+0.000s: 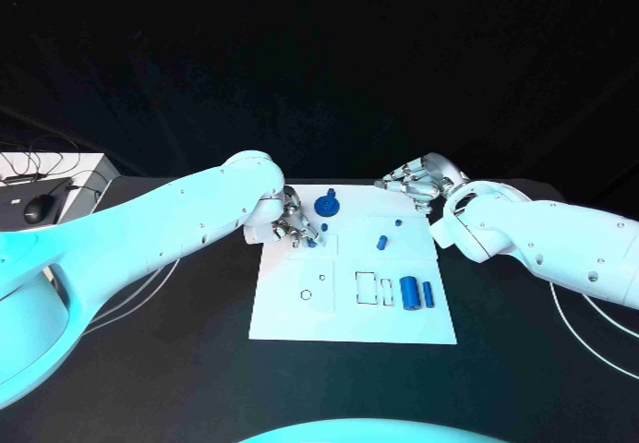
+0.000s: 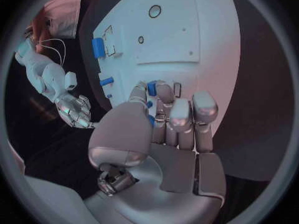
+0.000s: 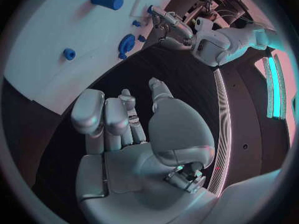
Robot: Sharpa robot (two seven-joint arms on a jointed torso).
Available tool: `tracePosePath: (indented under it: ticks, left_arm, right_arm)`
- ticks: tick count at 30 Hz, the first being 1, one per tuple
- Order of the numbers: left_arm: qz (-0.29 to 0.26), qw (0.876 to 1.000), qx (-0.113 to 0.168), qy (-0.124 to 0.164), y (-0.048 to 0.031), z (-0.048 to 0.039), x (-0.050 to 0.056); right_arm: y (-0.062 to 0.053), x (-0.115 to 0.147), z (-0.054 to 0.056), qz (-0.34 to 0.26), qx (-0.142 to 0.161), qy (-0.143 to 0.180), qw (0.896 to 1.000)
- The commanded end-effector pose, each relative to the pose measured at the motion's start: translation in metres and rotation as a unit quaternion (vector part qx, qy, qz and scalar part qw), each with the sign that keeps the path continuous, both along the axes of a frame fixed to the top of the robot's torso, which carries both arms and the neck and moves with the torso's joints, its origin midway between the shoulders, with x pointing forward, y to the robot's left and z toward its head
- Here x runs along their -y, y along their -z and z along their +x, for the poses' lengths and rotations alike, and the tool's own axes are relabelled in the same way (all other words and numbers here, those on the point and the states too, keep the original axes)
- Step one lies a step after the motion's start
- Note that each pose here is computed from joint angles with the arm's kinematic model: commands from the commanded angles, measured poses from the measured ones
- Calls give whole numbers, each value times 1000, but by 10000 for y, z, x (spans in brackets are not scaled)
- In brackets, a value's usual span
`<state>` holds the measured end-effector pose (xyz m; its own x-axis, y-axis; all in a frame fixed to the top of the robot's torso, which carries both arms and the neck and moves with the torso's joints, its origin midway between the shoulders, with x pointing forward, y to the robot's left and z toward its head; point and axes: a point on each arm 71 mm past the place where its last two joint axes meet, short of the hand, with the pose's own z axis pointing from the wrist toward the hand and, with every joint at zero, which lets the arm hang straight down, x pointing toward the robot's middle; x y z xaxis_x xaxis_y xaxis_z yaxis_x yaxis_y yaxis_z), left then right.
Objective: Assemble the parts on the task board
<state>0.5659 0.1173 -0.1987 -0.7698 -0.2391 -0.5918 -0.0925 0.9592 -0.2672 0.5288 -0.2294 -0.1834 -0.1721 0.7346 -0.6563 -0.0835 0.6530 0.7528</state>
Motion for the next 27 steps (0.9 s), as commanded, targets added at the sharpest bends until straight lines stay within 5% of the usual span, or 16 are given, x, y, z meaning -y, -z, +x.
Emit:
tracePosePath:
  ticks: [1,18,27]
  left_arm:
    - [-1,1000,2,-1,-3,3,-4]
    - [-13,1000,9,-7,-22,-14,-55]
    - [-58,998,22,-15,-147,-56,-64]
  right_arm:
    - [-3,-7,-3,-3,3,-6,1000]
    - [-3,1,-3,-3,4,-6,1000]
    - [-4,15,-6,-2,5,-4,1000]
